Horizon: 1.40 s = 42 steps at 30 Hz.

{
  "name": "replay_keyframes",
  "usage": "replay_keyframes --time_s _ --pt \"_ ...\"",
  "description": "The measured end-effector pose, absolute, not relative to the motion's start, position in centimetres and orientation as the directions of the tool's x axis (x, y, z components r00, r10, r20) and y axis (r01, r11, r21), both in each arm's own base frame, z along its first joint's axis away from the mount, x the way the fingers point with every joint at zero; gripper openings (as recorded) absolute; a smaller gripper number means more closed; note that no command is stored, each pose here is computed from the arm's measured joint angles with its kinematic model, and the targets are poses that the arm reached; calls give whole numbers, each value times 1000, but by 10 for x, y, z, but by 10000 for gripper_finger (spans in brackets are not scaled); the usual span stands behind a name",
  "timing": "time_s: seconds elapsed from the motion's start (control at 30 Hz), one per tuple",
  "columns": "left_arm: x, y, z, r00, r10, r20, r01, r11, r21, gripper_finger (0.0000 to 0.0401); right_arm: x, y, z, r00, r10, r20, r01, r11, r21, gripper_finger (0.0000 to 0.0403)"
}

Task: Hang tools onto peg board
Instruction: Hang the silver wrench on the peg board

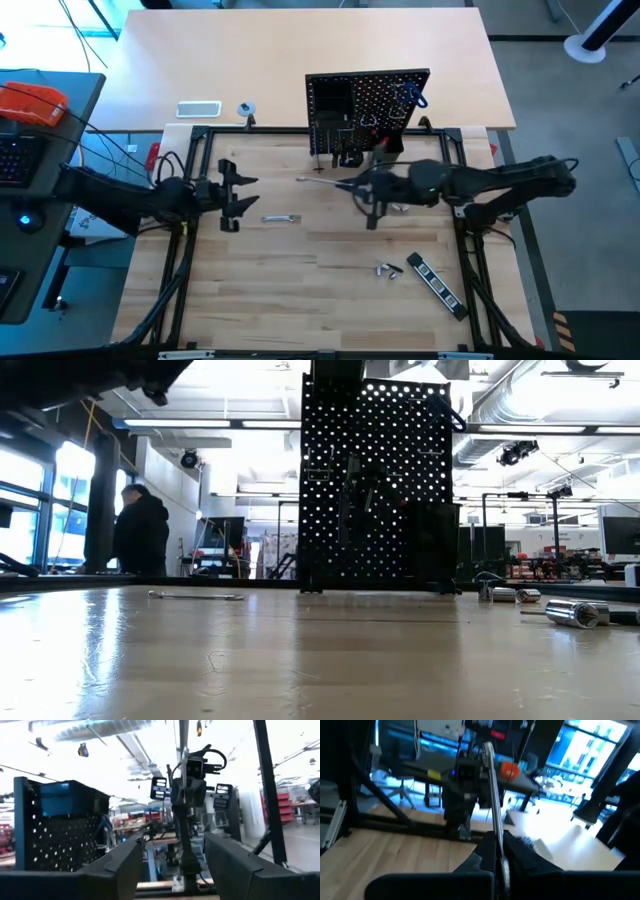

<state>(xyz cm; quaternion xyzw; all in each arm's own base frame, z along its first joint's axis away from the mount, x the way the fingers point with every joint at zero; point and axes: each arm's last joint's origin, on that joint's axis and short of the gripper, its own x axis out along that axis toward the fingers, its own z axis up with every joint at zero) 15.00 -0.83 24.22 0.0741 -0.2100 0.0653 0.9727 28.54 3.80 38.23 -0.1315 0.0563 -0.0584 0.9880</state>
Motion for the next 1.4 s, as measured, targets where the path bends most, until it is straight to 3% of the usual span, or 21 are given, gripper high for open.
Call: replay_keyframes --time_s 0.23,0.5,0.67,1.0,1.4 --pt "189 -5 254 881 71 467 -153 978 139 200 272 42 389 995 -96 22 98 957 -272 2" --pt "249 1 268 791 72 607 -198 970 142 191 272 43 347 954 -29 298 102 967 -233 2" --pt "283 6 271 789 -1 614 -117 981 152 176 266 41 321 912 -36 409 126 972 -196 2" --pt "321 6 277 781 -84 619 -13 989 150 177 286 41 290 912 -12 411 95 979 -180 2" --pt "330 4 282 796 -134 591 86 990 109 176 299 34 285 908 -5 419 92 978 -189 2"
